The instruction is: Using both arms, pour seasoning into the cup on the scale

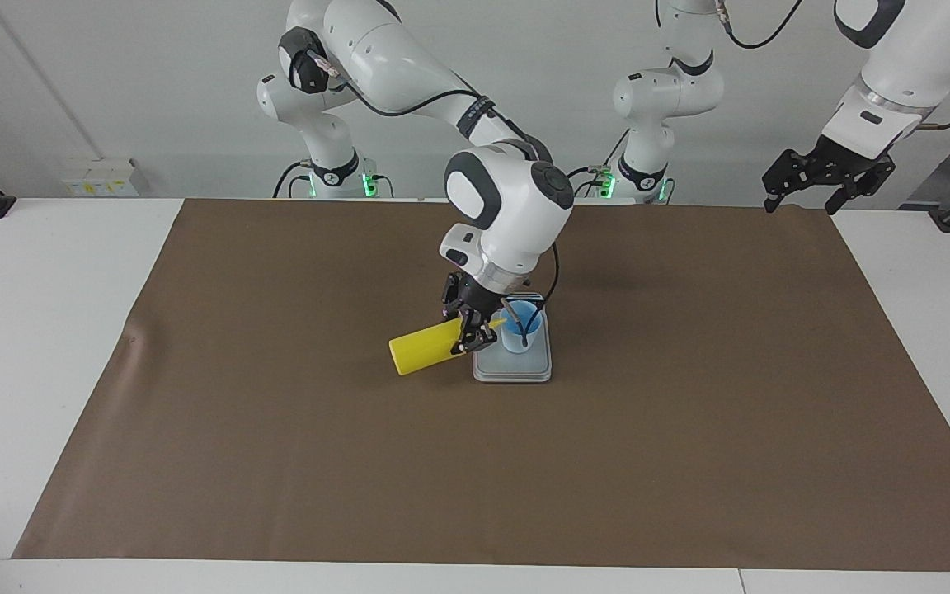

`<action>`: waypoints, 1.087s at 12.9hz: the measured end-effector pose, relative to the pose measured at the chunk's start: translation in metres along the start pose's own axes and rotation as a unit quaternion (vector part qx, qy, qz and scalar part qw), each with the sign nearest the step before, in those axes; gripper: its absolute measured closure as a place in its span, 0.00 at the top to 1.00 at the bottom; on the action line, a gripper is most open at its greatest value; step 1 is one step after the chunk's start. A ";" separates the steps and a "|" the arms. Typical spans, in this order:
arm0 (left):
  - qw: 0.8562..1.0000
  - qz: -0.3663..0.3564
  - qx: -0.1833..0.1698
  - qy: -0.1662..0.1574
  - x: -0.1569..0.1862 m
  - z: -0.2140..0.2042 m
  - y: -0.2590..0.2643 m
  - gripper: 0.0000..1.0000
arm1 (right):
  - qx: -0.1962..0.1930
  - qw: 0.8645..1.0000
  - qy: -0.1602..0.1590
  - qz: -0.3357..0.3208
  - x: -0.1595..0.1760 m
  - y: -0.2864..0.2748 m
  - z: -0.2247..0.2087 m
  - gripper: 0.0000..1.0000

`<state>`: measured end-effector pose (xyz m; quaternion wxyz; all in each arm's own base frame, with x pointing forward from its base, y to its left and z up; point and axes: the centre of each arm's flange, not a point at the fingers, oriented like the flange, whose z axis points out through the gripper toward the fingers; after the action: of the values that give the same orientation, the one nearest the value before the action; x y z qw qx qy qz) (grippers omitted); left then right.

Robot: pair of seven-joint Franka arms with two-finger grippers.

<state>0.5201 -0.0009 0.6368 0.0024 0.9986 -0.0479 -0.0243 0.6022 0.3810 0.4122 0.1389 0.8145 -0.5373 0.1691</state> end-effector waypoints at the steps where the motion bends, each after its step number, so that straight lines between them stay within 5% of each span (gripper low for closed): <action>1: 1.000 0.000 0.000 0.000 0.000 0.000 0.000 1.00 | 0.003 1.000 0.006 0.000 0.000 0.000 -0.002 0.52; 14: 1.000 0.000 0.000 0.000 0.000 0.000 0.000 1.00 | 0.029 0.995 0.100 -0.010 -0.030 0.005 -0.015 0.52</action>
<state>0.5201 -0.0009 0.6368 0.0024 0.9986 -0.0479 -0.0243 0.5844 0.4100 0.4132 0.1695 0.8026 -0.5074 0.2638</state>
